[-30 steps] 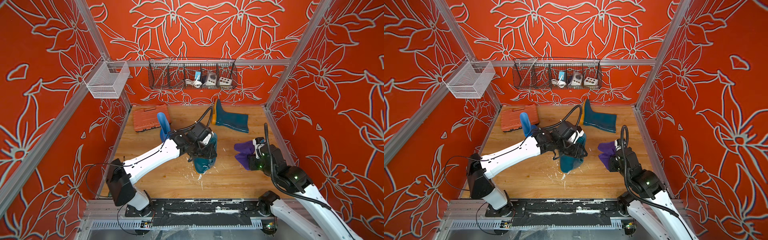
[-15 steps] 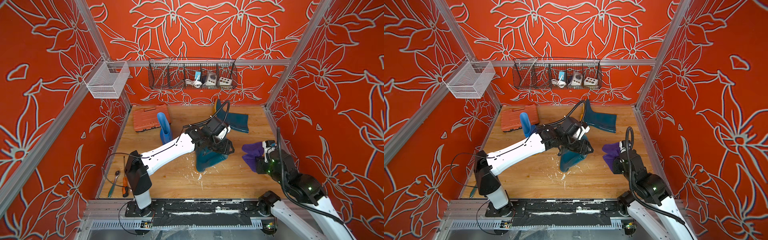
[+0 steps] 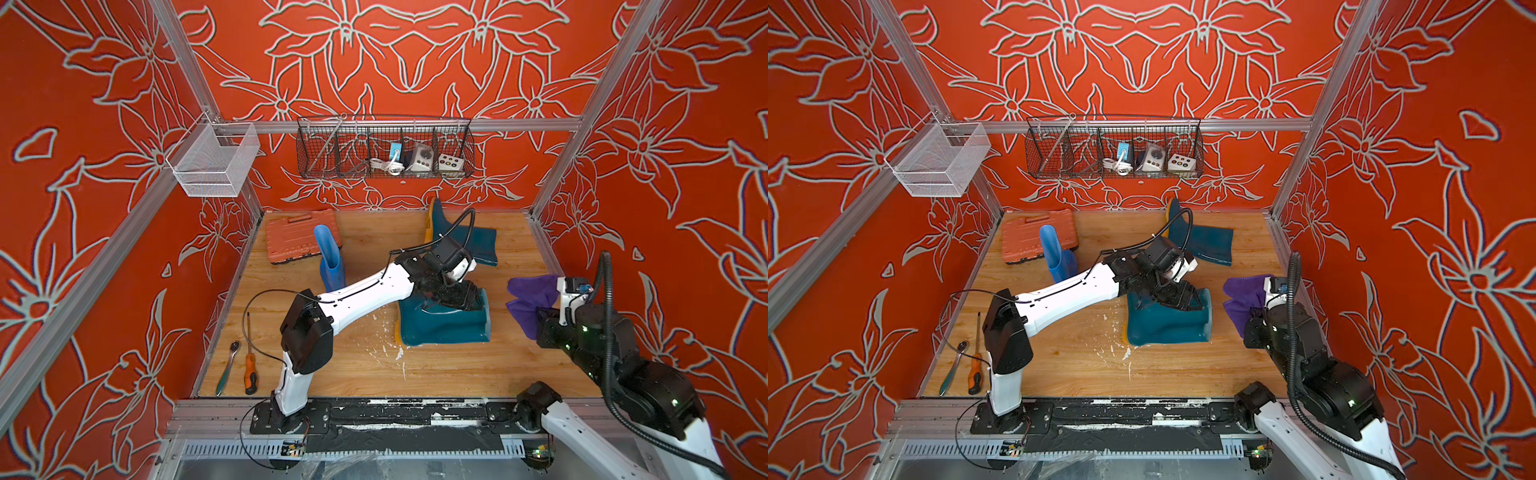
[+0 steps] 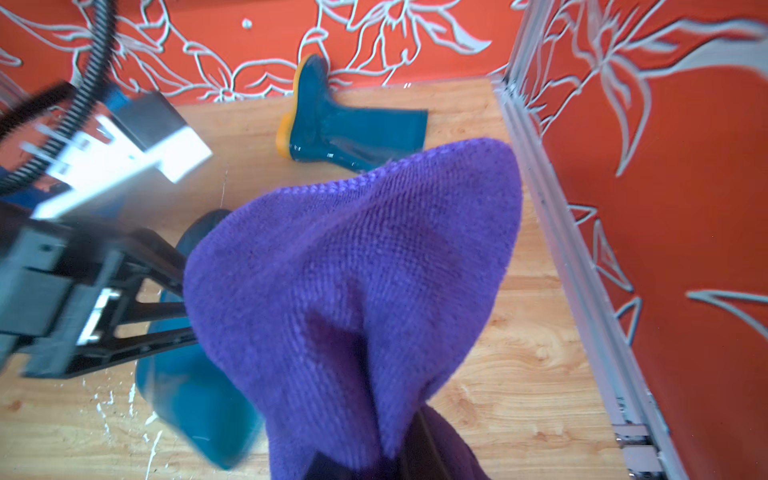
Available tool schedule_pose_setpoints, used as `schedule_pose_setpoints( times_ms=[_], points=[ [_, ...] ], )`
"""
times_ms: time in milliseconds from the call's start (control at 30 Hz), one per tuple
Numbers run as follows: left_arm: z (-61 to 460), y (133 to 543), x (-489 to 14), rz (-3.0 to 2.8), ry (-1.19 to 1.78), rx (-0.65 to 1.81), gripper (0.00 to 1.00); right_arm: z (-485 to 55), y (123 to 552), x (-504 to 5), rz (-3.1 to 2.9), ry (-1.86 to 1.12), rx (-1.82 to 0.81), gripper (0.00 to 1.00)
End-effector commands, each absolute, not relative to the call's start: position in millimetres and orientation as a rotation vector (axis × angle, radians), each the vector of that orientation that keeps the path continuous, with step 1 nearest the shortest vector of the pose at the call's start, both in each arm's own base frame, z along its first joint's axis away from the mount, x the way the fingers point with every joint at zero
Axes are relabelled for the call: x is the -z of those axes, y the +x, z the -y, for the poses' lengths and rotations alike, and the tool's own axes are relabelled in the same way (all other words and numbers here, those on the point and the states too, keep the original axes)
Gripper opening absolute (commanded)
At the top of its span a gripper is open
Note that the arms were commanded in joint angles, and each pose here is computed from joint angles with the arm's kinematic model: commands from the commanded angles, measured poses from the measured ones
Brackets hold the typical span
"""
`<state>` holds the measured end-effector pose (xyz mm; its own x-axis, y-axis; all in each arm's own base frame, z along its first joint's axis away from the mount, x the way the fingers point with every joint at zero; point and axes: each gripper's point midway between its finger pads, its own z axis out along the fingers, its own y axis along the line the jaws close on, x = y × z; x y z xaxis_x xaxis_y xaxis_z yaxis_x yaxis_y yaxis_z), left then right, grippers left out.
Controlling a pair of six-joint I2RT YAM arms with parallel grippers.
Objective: Wipe the rubber boots with a cloth
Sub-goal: Adjust the rubber boot at the center of the board.
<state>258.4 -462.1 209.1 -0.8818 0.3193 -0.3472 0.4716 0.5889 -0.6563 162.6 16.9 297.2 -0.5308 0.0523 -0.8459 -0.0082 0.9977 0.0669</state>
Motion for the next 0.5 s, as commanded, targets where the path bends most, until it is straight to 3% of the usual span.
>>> schedule_pose_setpoints(
  times_ms=[0,167,467],
  points=[
    [479,258,-218,-2.572,0.705,1.237,0.52,2,157,-300,-2.129,0.045,0.042,0.00],
    [460,258,-228,-2.555,0.695,1.135,0.52,-18,162,-279,-2.208,0.044,-0.059,0.00],
    [309,278,-189,-2.639,0.384,0.378,0.58,-88,197,-211,-2.406,-0.005,-0.324,0.00]
  ],
)
